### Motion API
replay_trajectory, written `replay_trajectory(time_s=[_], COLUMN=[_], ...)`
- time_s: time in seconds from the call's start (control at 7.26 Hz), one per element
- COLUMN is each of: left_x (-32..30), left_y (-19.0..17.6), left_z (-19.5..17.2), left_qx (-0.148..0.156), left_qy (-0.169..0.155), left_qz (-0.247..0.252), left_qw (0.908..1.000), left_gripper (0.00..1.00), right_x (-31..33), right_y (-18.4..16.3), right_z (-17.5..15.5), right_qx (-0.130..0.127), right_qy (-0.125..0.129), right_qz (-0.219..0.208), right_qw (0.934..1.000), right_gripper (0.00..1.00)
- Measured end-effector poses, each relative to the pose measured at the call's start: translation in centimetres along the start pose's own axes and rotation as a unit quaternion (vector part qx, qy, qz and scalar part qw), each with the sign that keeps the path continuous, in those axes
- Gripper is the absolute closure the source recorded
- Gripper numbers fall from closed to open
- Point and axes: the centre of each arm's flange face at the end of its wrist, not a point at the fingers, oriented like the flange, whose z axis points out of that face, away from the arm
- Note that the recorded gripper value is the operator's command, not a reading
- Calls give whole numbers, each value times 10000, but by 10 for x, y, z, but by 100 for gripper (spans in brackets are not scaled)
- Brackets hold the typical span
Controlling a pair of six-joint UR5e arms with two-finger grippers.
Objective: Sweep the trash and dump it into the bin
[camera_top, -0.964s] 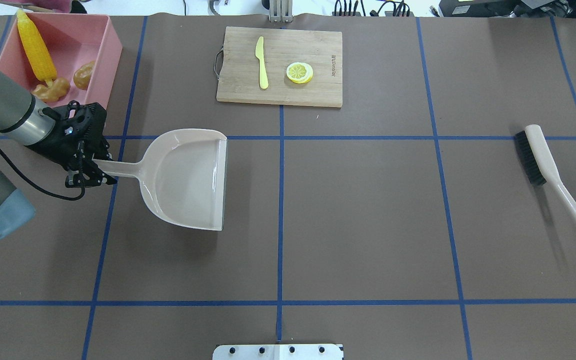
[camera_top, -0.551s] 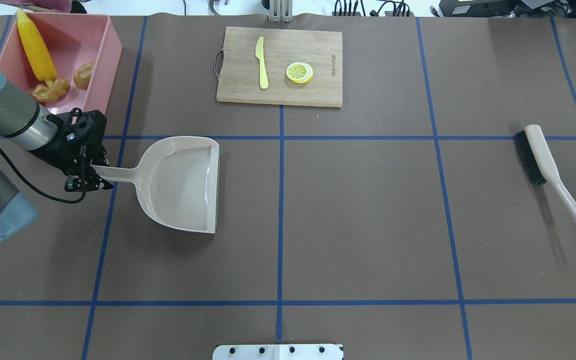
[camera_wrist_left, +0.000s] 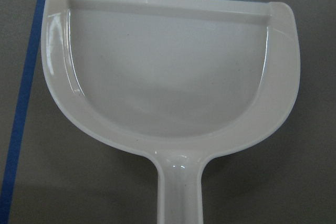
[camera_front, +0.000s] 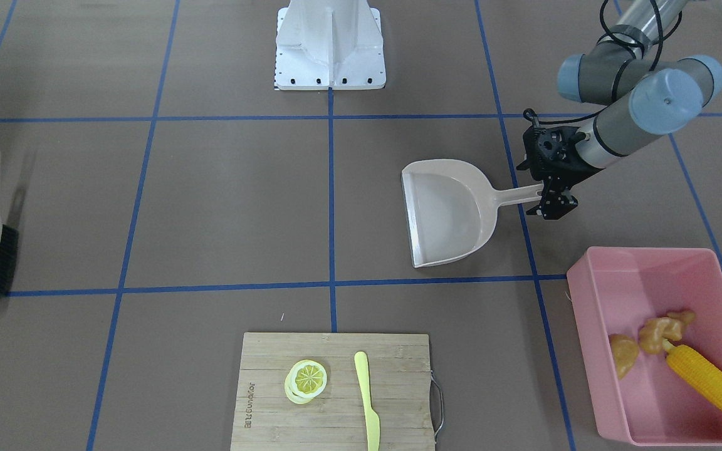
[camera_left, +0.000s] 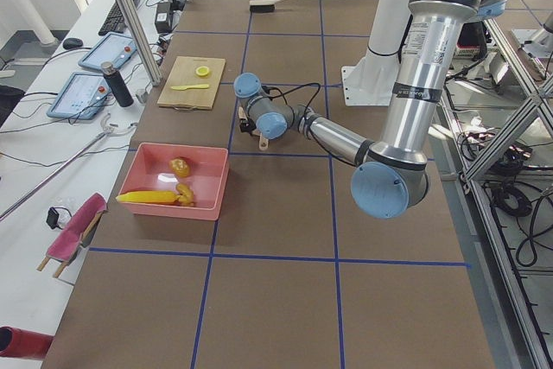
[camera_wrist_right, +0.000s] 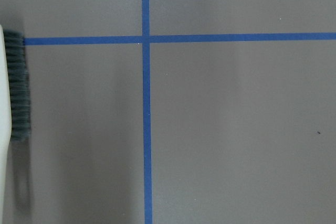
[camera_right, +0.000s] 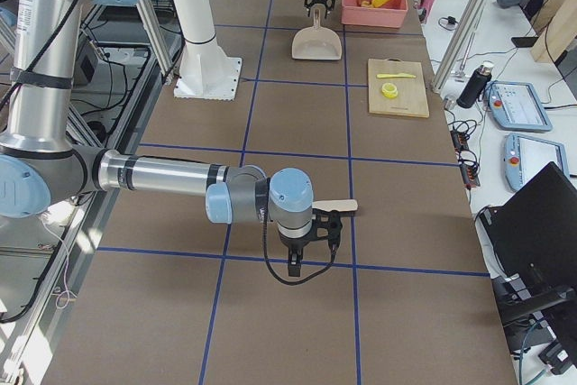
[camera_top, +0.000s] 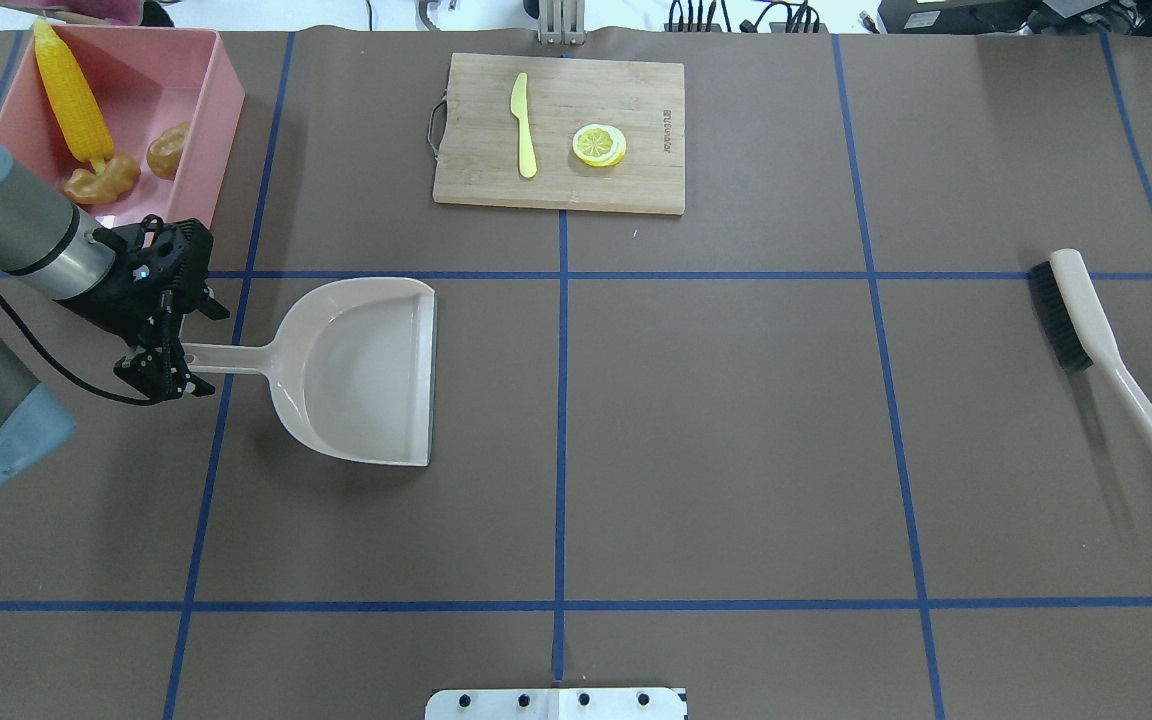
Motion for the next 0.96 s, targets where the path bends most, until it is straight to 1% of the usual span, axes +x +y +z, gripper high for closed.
replay_trajectory(time_s=[0.14, 0.28, 0.41, 0.55, 0.69, 0.83, 0.96], left_x=[4, 11, 17, 15, 4, -11, -27], left_y=[-6, -13, -18, -14, 1, 26, 56], left_z=[-8, -21, -37, -54, -72, -95, -125], left_qx=[64, 152, 255, 334, 355, 305, 193], left_qy=[-33, -91, -172, -292, -512, -813, -1087], left_qz=[-140, -605, -1344, -2173, -2910, -3505, -4059], left_qw=[9999, 9980, 9905, 9751, 9547, 9325, 9072], left_gripper=[2, 2, 2, 2, 2, 2, 2], right_x=[1, 2, 2, 2, 2, 1, 0], right_y=[1, 2, 2, 2, 2, 1, 0], right_z=[1, 3, 3, 3, 2, 2, 1], right_qx=[-6, -19, -23, -19, -9, -1, 10], right_qy=[0, -2, -3, -3, -2, -3, 8], right_qz=[6, 21, 37, 45, 47, 46, 35], right_qw=[10000, 10000, 10000, 10000, 10000, 10000, 10000], right_gripper=[0, 0, 0, 0, 0, 0, 0])
